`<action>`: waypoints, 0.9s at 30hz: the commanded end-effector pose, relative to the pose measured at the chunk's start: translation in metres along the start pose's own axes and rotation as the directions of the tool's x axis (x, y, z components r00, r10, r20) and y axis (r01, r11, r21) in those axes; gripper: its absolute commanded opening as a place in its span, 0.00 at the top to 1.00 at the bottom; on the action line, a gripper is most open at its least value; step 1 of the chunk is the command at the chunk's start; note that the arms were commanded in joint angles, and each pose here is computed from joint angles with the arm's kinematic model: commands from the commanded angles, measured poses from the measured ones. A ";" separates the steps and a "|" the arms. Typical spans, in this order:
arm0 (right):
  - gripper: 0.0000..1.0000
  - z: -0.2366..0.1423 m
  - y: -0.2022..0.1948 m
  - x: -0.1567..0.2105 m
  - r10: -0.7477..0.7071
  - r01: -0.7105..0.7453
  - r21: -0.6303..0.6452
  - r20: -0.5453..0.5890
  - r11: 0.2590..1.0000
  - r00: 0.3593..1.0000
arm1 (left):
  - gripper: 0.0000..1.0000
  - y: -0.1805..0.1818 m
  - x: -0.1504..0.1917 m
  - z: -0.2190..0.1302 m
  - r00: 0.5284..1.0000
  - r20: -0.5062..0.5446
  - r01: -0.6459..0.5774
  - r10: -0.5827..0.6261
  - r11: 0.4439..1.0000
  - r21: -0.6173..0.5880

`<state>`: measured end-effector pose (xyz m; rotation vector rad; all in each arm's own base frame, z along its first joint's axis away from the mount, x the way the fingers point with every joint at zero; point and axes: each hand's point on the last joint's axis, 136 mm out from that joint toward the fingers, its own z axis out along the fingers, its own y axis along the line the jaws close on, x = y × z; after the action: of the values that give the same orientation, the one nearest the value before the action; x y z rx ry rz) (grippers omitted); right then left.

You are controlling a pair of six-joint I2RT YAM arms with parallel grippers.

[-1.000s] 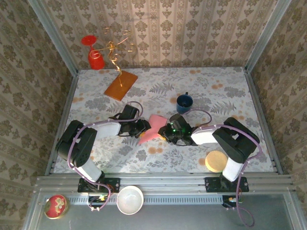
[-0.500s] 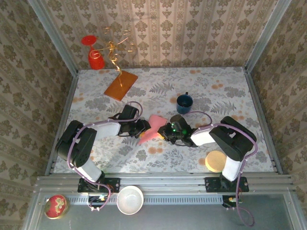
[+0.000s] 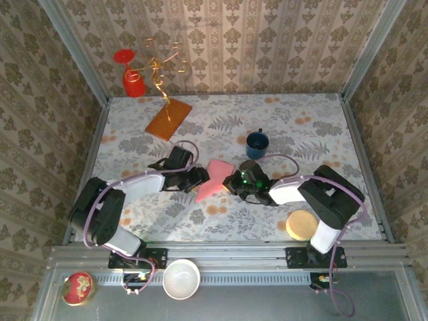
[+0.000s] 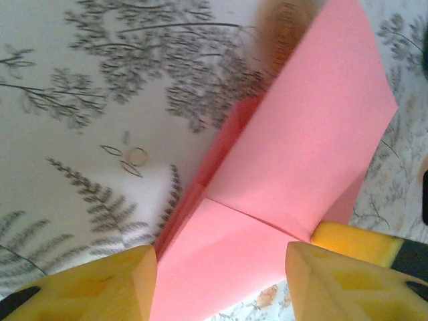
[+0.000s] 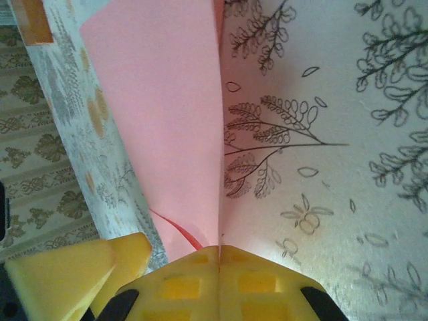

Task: Fold a paper plane with a square sheet of paper (pick it up from the middle)
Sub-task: Fold the wing for the fifth time at the center of the table.

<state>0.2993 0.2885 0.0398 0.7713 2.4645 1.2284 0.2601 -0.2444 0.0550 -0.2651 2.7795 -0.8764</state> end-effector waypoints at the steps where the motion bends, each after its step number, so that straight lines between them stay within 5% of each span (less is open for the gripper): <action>1: 0.94 -0.017 0.002 -0.015 -0.026 0.025 0.016 0.068 1.000 0.997 | 0.43 -0.019 -0.001 -0.014 0.963 0.051 -0.264 0.266 0.963 -0.045; 5: 0.94 -0.029 0.002 -0.019 -0.007 0.006 0.020 0.076 1.000 0.997 | 0.40 -0.035 0.006 -0.016 0.876 0.068 -0.472 0.477 0.878 -0.076; 13: 0.94 -0.039 0.001 -0.026 0.070 -0.071 0.019 0.057 0.997 0.996 | 0.37 -0.060 0.024 -0.004 0.626 0.118 -0.767 0.771 0.636 -0.084; 19: 0.95 -0.040 0.001 -0.028 0.127 -0.127 0.018 0.027 0.992 0.992 | 0.39 -0.074 0.034 0.009 0.429 0.164 -0.889 0.888 0.447 -0.095; 27: 0.95 -0.049 0.007 -0.033 0.151 -0.152 0.009 0.024 0.988 0.988 | 0.47 -0.066 0.043 0.021 0.276 0.180 -0.948 0.944 0.299 -0.111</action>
<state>0.3068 0.2423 0.0639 0.9619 2.4367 1.2212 0.2282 -0.3140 0.0695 1.0849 2.1593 -0.4936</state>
